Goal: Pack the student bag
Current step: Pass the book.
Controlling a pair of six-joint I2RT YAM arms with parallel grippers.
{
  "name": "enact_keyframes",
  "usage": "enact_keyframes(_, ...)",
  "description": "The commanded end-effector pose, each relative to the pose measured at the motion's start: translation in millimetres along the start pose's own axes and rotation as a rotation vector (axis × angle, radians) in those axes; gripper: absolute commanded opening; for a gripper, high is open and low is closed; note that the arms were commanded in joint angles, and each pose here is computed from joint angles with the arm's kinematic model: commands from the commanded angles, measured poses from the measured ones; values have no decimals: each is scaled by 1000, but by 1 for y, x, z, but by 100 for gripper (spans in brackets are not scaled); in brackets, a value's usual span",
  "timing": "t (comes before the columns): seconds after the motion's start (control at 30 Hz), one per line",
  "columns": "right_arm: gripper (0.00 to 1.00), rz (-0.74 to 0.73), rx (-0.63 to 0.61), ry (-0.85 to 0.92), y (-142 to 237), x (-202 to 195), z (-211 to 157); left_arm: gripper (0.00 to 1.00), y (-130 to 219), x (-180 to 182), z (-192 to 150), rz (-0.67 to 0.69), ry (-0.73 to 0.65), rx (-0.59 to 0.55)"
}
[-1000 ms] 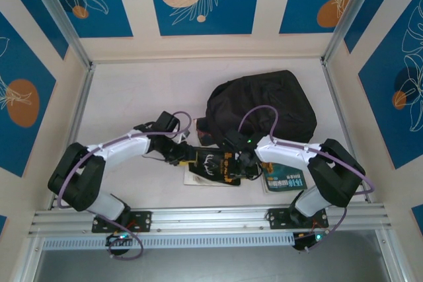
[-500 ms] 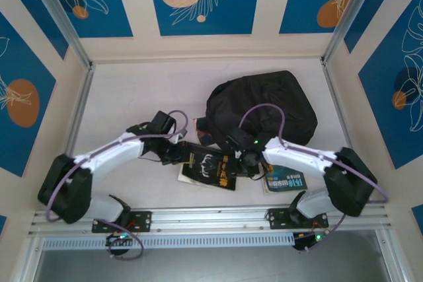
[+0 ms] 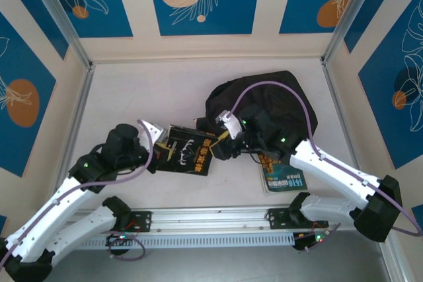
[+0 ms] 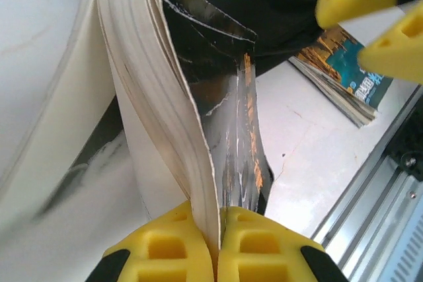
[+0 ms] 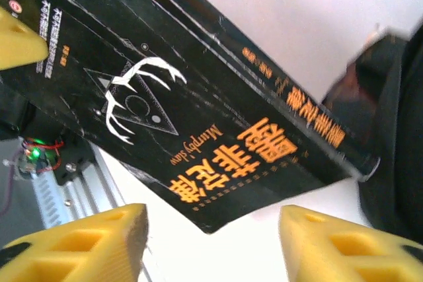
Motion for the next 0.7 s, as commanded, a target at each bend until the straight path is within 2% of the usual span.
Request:
enact_keyframes(0.0,62,29,-126,361,5,3,33,0,10,-10,4,-53,-207,15)
enact_keyframes(0.13,68,44,-94,518,-3,1,42,0,32,-17,12,-60,-320,-80)
enact_keyframes(0.2,69,98,-87,561,-5,3,44,0,41,-21,14,-72,-368,-124)
enact_keyframes(0.5,70,328,-126,588,-20,16,63,0,59,-34,19,-158,-536,-178)
enact_keyframes(0.6,65,359,-90,587,-31,16,67,0,59,-36,23,-171,-574,-176)
enact_keyframes(0.67,52,398,-76,584,-35,19,68,0,56,-35,25,-153,-578,-168)
Point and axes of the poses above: each hand's point on the last joint's axis, 136 mm out from that joint toward the fingers, its own y axis back along the fingers, its own x axis along the line the jaws close on, z = x × y, the point moved 9 cm from there along y, back along the fingers, and after that the axes turned 8 degrees about y, right-handed, at the moved point
